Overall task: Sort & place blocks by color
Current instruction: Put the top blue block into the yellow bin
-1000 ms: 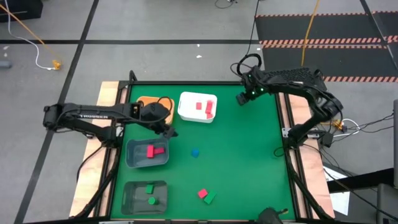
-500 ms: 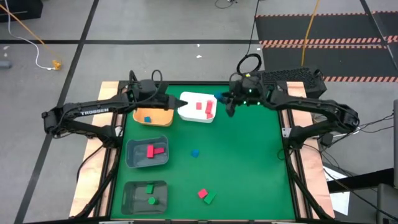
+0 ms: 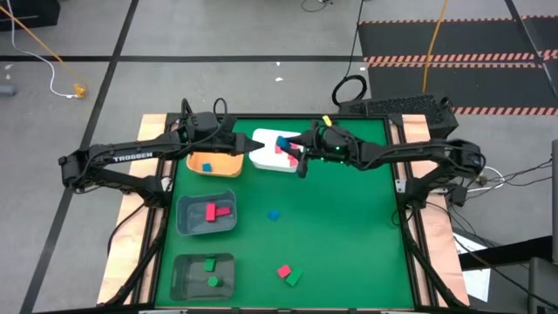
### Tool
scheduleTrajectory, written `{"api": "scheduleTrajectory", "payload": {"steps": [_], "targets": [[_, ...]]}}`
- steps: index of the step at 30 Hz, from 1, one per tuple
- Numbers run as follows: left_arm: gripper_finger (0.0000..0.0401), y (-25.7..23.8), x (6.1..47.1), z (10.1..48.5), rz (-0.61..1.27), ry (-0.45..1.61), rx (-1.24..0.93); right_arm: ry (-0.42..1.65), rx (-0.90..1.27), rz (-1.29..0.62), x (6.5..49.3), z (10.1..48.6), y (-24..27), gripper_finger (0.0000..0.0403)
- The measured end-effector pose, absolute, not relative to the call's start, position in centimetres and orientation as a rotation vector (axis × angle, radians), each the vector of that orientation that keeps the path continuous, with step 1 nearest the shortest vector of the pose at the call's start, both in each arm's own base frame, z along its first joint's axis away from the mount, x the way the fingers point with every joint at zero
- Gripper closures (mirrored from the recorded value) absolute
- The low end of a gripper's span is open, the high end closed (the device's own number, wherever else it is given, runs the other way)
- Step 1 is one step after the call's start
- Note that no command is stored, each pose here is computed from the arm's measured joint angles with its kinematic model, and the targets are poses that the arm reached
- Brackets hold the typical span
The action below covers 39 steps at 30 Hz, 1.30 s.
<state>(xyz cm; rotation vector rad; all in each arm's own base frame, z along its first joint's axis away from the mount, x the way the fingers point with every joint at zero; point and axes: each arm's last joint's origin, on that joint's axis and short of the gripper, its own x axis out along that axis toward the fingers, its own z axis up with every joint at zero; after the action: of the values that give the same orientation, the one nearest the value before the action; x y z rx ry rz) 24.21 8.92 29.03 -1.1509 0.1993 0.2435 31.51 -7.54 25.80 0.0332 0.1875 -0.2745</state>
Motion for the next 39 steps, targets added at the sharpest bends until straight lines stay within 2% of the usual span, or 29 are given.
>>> {"api": "scheduleTrajectory", "payload": {"steps": [9, 13, 17, 26, 29, 36, 39], "targets": [[0.0174, 8.8, 24.2, 29.0, 0.243, 0.203, -1.172, 0.174, 0.035, -0.162, 35.4, 25.9, -6.9, 0.0287], [0.0174, 8.5, 24.4, 28.7, 0.243, 0.235, -1.180, 0.238, 0.041, -0.156, 37.5, 25.8, -7.1, 0.0288], [0.0174, 8.0, 24.5, 28.4, 0.227, 0.279, -1.189, 0.304, 0.048, -0.155, 38.2, 26.4, -7.2, 0.0288], [0.0179, 7.8, 24.3, 27.8, 0.247, 0.341, -1.201, 0.300, 0.049, -0.103, 38.5, 26.9, -6.7, 0.0288], [0.0205, 7.8, 24.3, 27.8, 0.248, 0.341, -1.198, 0.299, 0.040, -0.092, 38.6, 26.9, -6.5, 0.0288], [0.0308, 7.8, 24.3, 27.8, 0.244, 0.345, -1.177, 0.304, 0.019, -0.087, 38.6, 26.8, -6.2, 0.0287], [0.0339, 7.9, 24.2, 27.8, 0.252, 0.348, -1.189, 0.303, 0.010, -0.094, 38.6, 26.8, -6.1, 0.0287]]}}
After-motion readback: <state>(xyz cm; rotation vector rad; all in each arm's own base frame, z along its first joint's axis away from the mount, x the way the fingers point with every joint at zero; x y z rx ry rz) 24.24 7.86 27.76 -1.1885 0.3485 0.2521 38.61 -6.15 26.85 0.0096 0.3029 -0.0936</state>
